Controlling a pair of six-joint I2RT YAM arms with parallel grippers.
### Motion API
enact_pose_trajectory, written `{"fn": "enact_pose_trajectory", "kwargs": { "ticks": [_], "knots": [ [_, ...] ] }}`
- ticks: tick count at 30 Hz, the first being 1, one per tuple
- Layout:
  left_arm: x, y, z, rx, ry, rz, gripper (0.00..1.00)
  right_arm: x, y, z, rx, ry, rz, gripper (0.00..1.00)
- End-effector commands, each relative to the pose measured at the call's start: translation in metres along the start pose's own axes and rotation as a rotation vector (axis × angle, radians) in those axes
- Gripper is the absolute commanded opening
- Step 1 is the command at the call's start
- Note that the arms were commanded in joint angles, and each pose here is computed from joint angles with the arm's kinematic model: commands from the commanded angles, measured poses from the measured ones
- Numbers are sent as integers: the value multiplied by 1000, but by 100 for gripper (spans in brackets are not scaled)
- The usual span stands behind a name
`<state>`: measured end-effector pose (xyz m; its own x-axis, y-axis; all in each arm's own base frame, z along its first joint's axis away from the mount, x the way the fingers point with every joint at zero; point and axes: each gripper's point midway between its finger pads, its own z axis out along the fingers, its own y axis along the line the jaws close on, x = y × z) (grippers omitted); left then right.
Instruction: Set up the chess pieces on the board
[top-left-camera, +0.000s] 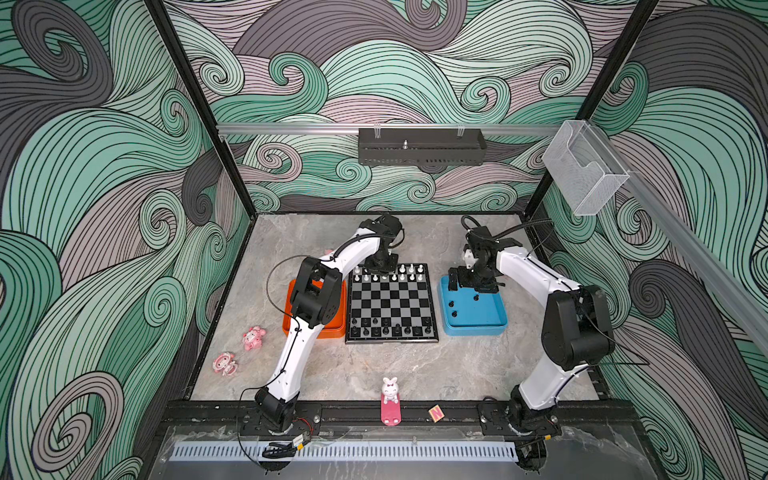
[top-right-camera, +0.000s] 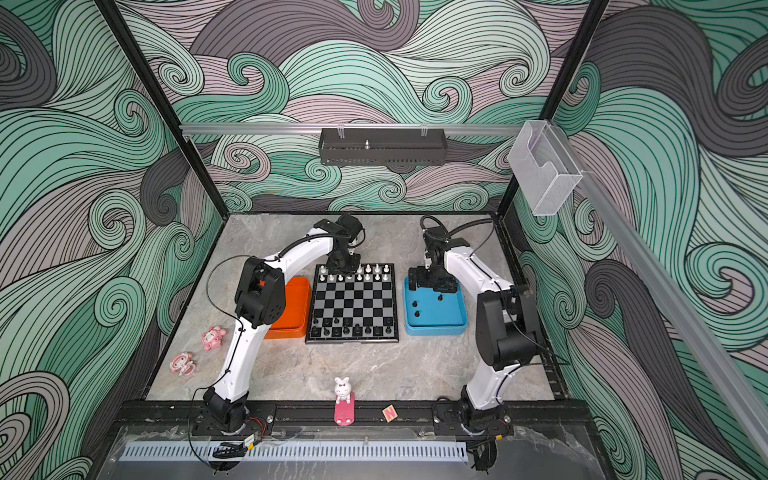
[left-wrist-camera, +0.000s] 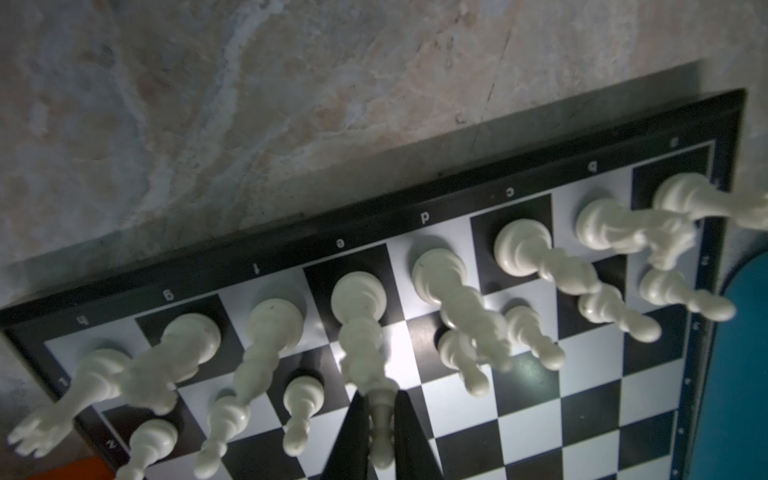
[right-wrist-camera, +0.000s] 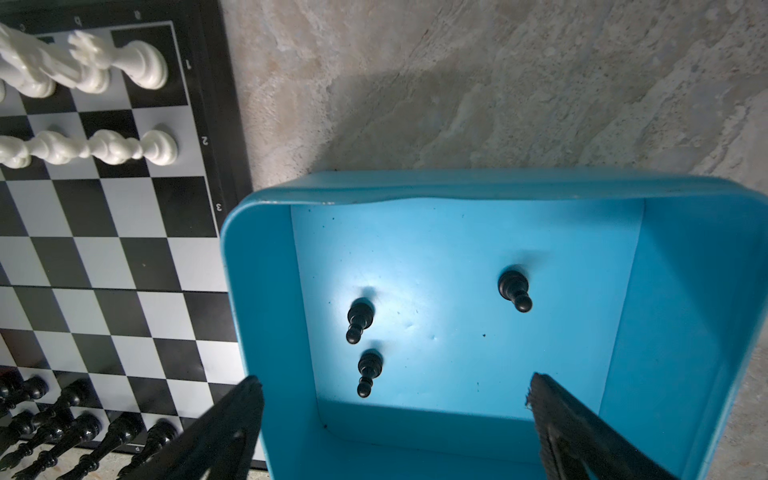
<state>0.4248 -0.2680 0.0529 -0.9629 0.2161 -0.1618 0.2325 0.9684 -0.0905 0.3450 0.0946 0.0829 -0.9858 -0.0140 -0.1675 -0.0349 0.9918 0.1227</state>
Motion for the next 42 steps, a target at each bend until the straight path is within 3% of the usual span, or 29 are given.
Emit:
{"fn": "enact_pose_trajectory", "kwargs": {
  "ticks": [1,42],
  "knots": [
    [-4,-4,3,2,-5,-2,16,4,-2,5,1,24,-6,100],
    [-6,-8,8,16,-8,-19,20,5,-2,8,-2,33,-6,100]
  ]
}}
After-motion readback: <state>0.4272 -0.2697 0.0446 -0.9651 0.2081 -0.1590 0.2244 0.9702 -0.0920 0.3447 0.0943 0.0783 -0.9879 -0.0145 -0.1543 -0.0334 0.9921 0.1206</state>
